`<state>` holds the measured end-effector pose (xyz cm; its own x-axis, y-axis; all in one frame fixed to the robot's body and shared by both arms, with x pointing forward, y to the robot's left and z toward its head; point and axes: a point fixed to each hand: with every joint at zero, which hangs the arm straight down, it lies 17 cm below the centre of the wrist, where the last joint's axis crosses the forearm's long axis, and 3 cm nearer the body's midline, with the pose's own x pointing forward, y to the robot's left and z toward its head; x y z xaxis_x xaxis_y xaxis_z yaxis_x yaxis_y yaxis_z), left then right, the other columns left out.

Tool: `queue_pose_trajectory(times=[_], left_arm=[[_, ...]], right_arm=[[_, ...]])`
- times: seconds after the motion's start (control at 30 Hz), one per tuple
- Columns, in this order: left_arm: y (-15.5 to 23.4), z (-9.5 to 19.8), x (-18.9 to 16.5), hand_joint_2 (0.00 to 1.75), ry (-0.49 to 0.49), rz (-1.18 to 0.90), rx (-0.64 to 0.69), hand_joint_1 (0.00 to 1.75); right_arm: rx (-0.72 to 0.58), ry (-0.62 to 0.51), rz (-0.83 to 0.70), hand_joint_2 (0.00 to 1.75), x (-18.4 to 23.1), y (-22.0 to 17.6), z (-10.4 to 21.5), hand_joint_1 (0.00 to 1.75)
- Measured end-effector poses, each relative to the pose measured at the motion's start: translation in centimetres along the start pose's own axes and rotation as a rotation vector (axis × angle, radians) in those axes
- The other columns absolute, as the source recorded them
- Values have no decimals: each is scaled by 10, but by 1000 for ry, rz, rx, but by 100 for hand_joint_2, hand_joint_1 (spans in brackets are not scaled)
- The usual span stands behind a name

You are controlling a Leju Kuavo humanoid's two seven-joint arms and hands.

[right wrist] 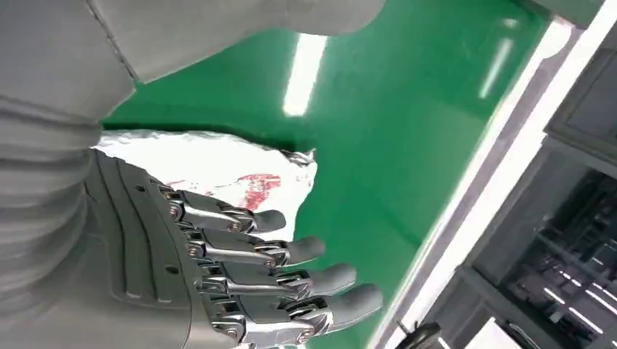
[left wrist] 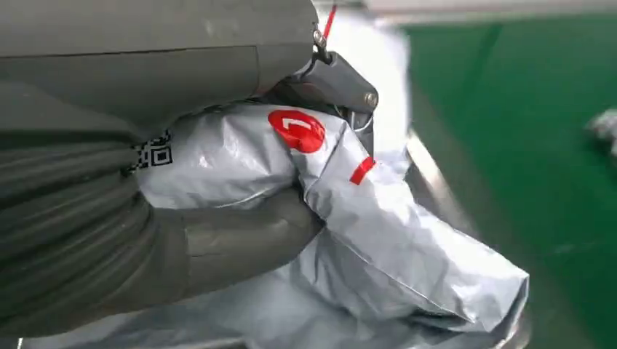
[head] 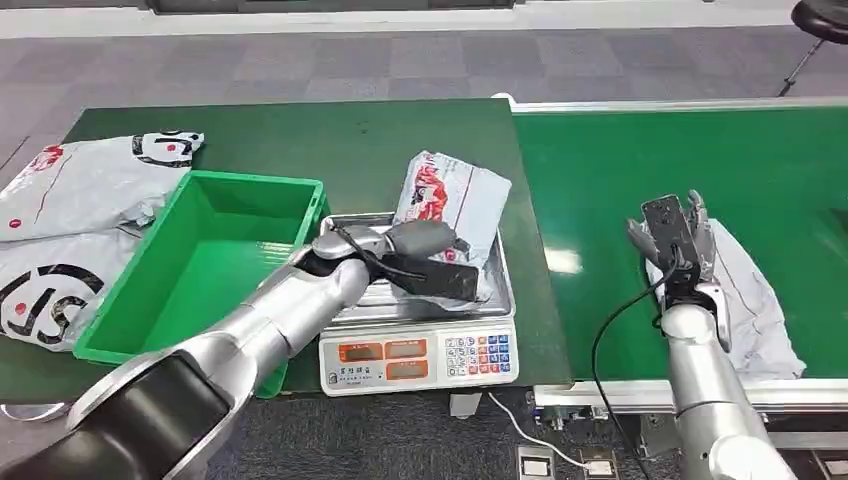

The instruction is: Moved the parcel from conveyor to table for the left to box.

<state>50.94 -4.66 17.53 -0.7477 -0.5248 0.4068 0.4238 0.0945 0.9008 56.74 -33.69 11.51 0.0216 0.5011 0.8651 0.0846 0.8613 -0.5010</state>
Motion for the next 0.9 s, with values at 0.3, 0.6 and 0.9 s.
queue_pose_trajectory(times=[0.3,0.6,0.9], left_arm=[[88,-6,38,175,-20,-133,244,175],[144,32,-9,175,149,-425,469,175],[142,68,-70,175,275,-461,474,175]], right_arm=[[-12,-1,-8,175,-12,-5,11,0],[-31,7,2,175,-22,-17,23,0],[-37,1,9,175,-23,-20,29,0]])
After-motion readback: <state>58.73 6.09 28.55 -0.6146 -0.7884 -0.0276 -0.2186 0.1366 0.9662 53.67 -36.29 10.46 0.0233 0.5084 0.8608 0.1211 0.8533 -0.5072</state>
